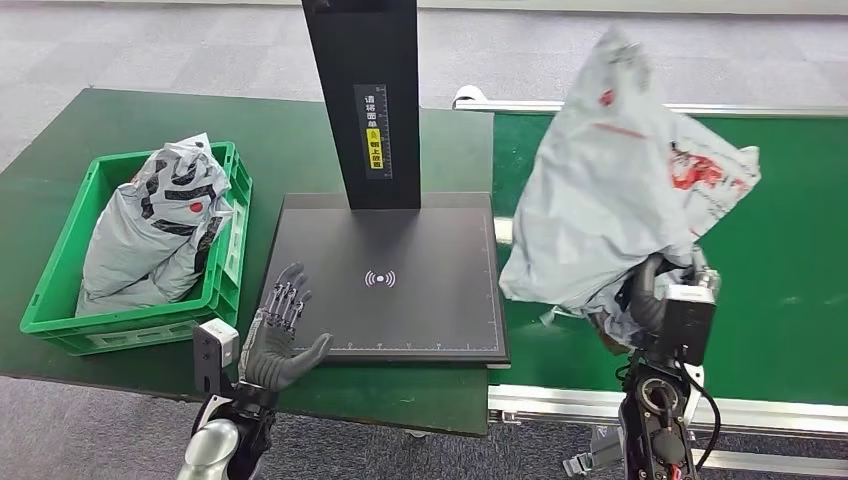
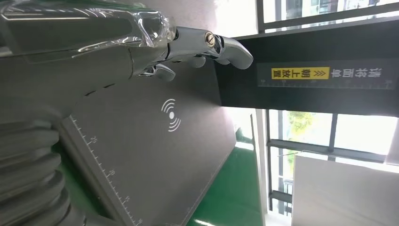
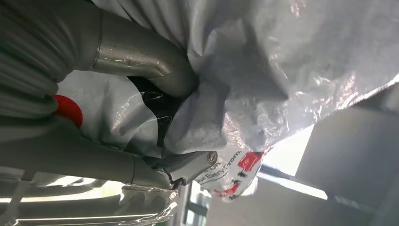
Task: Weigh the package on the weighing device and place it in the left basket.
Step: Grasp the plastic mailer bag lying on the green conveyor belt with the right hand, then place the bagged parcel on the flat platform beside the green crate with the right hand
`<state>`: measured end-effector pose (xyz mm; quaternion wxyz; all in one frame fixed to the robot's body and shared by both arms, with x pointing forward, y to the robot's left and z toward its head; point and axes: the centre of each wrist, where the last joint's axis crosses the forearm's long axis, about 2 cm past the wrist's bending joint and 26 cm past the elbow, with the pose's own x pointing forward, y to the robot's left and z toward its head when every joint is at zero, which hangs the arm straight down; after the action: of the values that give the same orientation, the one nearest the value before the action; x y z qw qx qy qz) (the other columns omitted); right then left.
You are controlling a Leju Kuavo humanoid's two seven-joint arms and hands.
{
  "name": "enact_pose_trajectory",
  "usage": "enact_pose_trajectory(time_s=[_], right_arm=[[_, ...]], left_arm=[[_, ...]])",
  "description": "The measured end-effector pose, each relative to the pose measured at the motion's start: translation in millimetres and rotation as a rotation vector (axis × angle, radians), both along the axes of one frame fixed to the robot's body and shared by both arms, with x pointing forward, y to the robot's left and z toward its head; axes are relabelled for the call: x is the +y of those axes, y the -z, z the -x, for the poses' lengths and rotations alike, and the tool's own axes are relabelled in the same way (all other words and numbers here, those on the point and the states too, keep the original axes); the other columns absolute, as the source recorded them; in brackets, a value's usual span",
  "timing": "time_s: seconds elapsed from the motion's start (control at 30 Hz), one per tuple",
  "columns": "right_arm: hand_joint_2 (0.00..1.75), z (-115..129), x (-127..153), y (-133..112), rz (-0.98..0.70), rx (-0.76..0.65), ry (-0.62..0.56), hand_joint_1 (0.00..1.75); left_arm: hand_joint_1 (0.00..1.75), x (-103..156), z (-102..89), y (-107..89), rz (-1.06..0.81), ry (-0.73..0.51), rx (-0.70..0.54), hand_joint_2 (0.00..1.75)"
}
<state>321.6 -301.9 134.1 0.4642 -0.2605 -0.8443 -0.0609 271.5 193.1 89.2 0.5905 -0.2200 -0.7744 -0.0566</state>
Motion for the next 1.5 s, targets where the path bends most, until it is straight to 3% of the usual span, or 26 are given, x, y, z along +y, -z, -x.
enact_pose_trajectory(time_s=[0.3,0.43,0.53,0.67,0.8,0.97,1.23,1.5], right_arm=[[1.75,10,4,-31,-0.055,-0.252,0.103,1.75],[1.75,11,11,-39,-0.009,-0.288,0.098,1.75],[1.75,6,28,-41,0.113,-0.170,-0.069,1.75],[1.75,-13,55,-28,0.276,0.154,-0.319,1.75],[1.75,-17,61,-22,0.315,0.238,-0.364,1.75],[1.75,-33,87,11,0.523,0.605,-0.546,1.75],[1.75,-46,98,17,0.639,0.682,-0.636,1.75],[1.75,-46,114,17,0.604,0.486,-0.805,1.75]], left_arm=[[0.00,0,-6.1,-5.1,0.016,-0.019,-0.016,1.75],[0.00,0,-10.5,-8.2,0.022,-0.024,-0.024,1.75],[0.00,-1,-15.1,-10.8,0.020,-0.016,-0.037,1.75],[0.00,-3,-20.8,-14.1,0.018,0.001,-0.055,1.75],[0.00,-4,-22.4,-14.9,0.016,0.005,-0.058,1.75],[0.00,-6,-32.1,-18.8,0.005,0.015,-0.064,1.75],[0.00,-7,-35.5,-20.6,-0.002,0.010,-0.060,1.75],[0.00,-7,-35.8,-20.8,0.010,-0.014,-0.056,1.75]])
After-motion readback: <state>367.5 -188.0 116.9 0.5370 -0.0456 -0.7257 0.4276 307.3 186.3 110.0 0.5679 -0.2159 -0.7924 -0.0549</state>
